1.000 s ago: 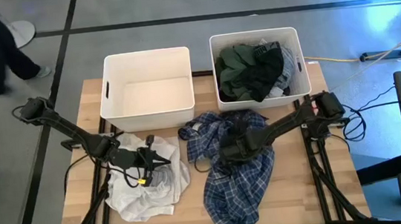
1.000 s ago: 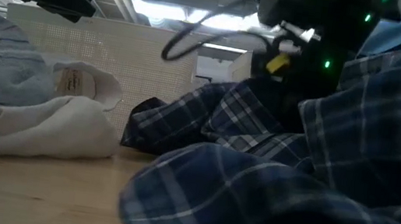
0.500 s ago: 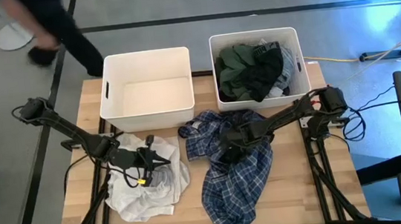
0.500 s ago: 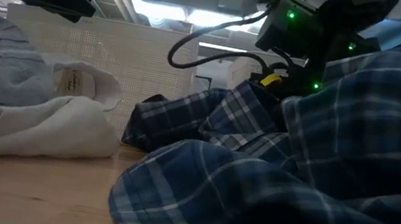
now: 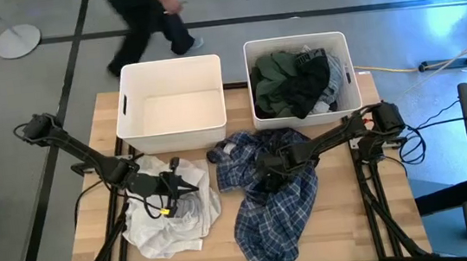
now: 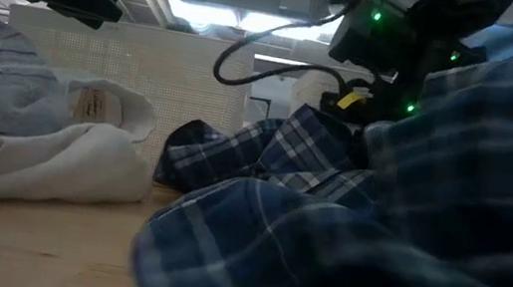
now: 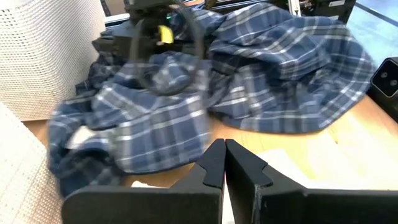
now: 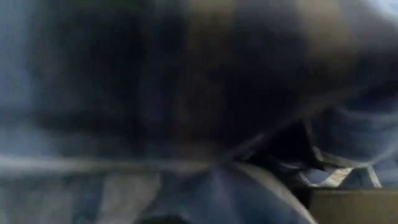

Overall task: Sort clothes
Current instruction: Put the dark blue patterned shirt into the right white bin

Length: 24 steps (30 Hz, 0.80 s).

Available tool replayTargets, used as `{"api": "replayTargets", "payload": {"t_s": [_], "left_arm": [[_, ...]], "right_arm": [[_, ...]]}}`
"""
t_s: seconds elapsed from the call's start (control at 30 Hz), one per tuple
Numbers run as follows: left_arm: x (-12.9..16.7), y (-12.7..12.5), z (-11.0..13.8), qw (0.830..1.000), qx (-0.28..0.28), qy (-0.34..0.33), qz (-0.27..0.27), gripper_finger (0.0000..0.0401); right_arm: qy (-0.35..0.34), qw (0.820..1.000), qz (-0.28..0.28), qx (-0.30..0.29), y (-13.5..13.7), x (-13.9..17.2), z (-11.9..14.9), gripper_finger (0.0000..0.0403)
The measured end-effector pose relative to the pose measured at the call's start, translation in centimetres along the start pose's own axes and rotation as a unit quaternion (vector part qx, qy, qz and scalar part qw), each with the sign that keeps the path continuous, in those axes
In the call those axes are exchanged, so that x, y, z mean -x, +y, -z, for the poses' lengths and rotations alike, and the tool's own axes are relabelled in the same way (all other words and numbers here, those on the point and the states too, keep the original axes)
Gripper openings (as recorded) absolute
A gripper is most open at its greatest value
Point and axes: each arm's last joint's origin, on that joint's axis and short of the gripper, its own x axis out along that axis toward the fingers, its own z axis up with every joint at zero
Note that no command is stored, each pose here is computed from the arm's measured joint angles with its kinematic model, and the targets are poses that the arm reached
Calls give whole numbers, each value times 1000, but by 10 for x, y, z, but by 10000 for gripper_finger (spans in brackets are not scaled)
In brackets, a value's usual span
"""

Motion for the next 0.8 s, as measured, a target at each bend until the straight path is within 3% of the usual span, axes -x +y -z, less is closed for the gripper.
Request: {"api": "replayTargets", "payload": {"t_s": [0.17,0.33,0.53,0.8], "left_arm": [[0,0,0,1000,0,0,0,1],[0,0,0,1000,1,-1,0,1],[0,0,0,1000,1,-1,0,1],[0,0,0,1000,0,-1,0,1]], "right_arm": [[-12,998,-53,31,21,21,-1,11],[-38,997,-50,51,34,57,-10,17],[-81,993,39,74,34,111,-29,8],[-170,969,151,97,23,193,-62,7]]}}
